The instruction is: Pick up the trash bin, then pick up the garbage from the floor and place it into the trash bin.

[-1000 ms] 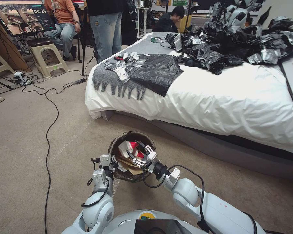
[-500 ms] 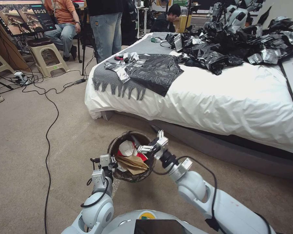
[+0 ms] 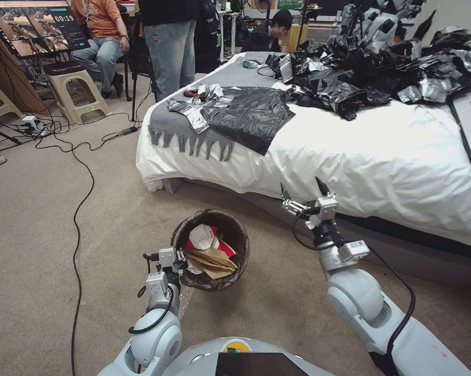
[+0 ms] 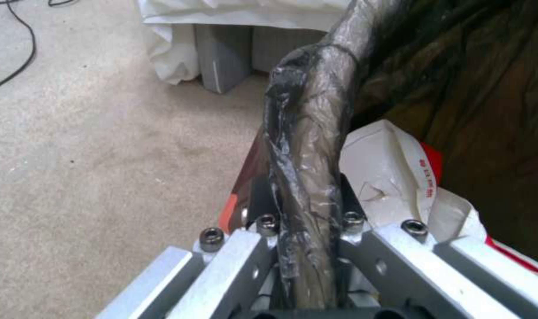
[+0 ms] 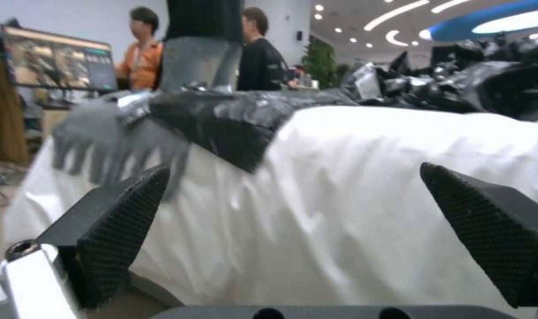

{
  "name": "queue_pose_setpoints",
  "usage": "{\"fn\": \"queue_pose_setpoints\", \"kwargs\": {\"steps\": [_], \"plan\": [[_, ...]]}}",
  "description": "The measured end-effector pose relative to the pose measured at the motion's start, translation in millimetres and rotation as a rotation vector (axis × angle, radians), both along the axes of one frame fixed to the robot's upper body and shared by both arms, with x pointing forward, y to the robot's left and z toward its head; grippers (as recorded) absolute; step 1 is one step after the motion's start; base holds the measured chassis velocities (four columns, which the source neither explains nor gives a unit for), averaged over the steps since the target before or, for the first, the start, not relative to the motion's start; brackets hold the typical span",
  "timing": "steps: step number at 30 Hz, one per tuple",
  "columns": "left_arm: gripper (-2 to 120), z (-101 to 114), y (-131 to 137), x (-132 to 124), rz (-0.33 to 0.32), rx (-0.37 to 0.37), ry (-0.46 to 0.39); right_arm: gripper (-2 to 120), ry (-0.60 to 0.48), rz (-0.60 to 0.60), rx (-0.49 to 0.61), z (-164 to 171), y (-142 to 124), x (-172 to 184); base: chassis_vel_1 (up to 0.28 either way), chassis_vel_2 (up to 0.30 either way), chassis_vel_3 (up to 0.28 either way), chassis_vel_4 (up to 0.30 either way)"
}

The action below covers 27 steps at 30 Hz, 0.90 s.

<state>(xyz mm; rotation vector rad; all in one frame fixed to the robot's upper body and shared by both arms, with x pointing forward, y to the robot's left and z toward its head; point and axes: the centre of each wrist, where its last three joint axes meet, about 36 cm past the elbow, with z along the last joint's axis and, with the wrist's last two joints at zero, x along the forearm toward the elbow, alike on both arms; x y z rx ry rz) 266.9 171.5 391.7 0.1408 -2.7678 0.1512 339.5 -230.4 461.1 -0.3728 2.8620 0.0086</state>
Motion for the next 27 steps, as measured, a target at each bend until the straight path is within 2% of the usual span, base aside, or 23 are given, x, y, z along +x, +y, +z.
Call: {"fn": "queue_pose_setpoints", "kwargs": {"steps": [14,20,23,27], "plan": [[2,0,2,0,0.005,0.003,-0.003,100,0.016,-0.109,-0.058,-12,-20,-17,0.000,0.000,0.000,0.000],[2,2,2,-1,0.009,0.006,-0.012,100,0.061,-0.191,-0.154,-64,-35,-32,0.000,0.000,0.000,0.000],[2,3,2,-1,0.010,0.006,-0.016,100,0.084,-0.200,-0.167,-82,-34,-39,0.000,0.000,0.000,0.000],[2,3,3,-1,0.012,0.006,-0.017,100,0.104,-0.199,-0.166,-90,-30,-46,0.000,0.000,0.000,0.000]]}}
